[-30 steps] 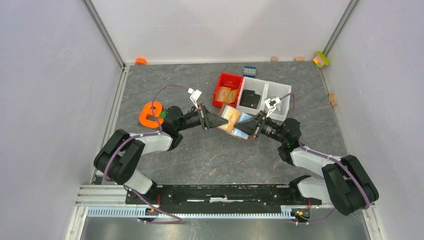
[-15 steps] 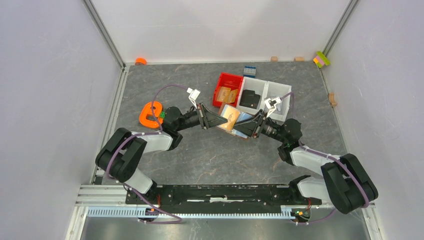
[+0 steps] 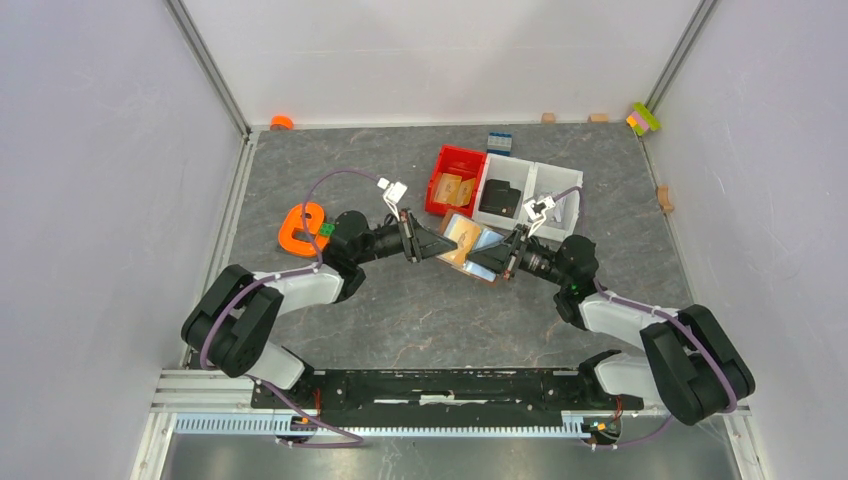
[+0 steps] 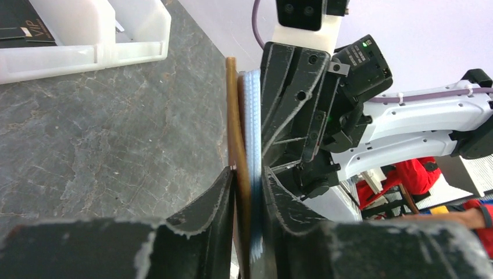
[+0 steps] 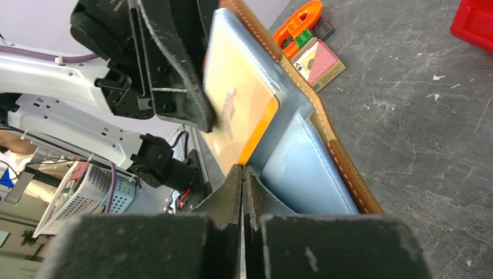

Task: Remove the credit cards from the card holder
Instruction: Remove the credit card from the card holder.

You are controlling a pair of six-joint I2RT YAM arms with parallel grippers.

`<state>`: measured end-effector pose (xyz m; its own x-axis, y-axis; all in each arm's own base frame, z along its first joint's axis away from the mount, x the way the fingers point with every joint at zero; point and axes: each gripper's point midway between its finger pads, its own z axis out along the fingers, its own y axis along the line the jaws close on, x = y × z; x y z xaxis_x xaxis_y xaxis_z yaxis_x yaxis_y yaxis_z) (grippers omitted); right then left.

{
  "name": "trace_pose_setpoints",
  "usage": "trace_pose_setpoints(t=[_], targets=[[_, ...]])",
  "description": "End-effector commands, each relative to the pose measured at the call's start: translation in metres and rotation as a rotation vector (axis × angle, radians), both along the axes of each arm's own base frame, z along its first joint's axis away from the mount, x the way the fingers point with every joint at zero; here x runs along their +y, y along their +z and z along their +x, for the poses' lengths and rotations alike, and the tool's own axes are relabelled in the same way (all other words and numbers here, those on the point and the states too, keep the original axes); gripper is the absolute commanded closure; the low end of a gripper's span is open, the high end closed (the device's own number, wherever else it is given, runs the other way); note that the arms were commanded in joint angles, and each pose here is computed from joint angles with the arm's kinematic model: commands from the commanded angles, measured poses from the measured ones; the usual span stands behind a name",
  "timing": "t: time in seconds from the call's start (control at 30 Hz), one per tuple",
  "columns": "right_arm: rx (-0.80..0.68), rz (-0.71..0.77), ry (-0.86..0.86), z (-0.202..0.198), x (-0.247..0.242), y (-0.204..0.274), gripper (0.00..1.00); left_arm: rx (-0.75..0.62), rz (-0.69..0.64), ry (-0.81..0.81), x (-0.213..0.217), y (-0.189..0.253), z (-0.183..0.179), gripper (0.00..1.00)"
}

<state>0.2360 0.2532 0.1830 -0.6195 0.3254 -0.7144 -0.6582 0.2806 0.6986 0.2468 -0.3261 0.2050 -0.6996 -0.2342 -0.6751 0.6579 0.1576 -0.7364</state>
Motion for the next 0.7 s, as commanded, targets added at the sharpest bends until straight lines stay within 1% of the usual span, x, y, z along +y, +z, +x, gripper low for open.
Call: trace_pose_setpoints(t=[0.0,0.07,0.13,0.2,0.33,0.37,0.4,0.43,0.67], targets=[[-0.032,0.016,-0.048,0.0133,-0.003,0.0079,1.0,-0.099,-0.05,-0.091,-0.011,0.0292,-0.0174,0.68],[-0.03,0.017,-0.048,0.0136,-0.0032,0.0078,1.0,-0.098,-0.058,-0.099,-0.0114,0.0304,-0.0188,0.65],[-0.021,0.011,-0.051,0.0146,-0.0034,0.0051,1.0,-0.1,-0.073,-0.109,-0.0111,0.0333,-0.0208,0.58],[-0.012,0.005,-0.053,0.0159,-0.0037,0.0028,1.0,-0.104,-0.082,-0.111,-0.0104,0.036,-0.0216,0.58],[-0.01,0.008,-0.046,0.0149,-0.0031,0.0025,1.0,-0.095,-0.074,-0.102,-0.0099,0.0328,-0.0185,0.71],[-0.012,0.01,-0.045,0.0146,-0.0029,0.0034,1.0,-0.093,-0.073,-0.102,-0.0101,0.0319,-0.0183,0.79],[-0.017,0.011,-0.045,0.0144,-0.0031,0.0044,1.0,-0.089,-0.072,-0.103,-0.0103,0.0313,-0.0182,0.84],[-0.019,0.011,-0.044,0.0139,-0.003,0.0051,1.0,-0.086,-0.07,-0.1,-0.0103,0.0306,-0.0169,0.87],[-0.01,-0.006,-0.077,0.0175,-0.0088,0.0002,1.0,-0.085,-0.104,-0.085,-0.0037,0.0368,-0.0152,0.9]])
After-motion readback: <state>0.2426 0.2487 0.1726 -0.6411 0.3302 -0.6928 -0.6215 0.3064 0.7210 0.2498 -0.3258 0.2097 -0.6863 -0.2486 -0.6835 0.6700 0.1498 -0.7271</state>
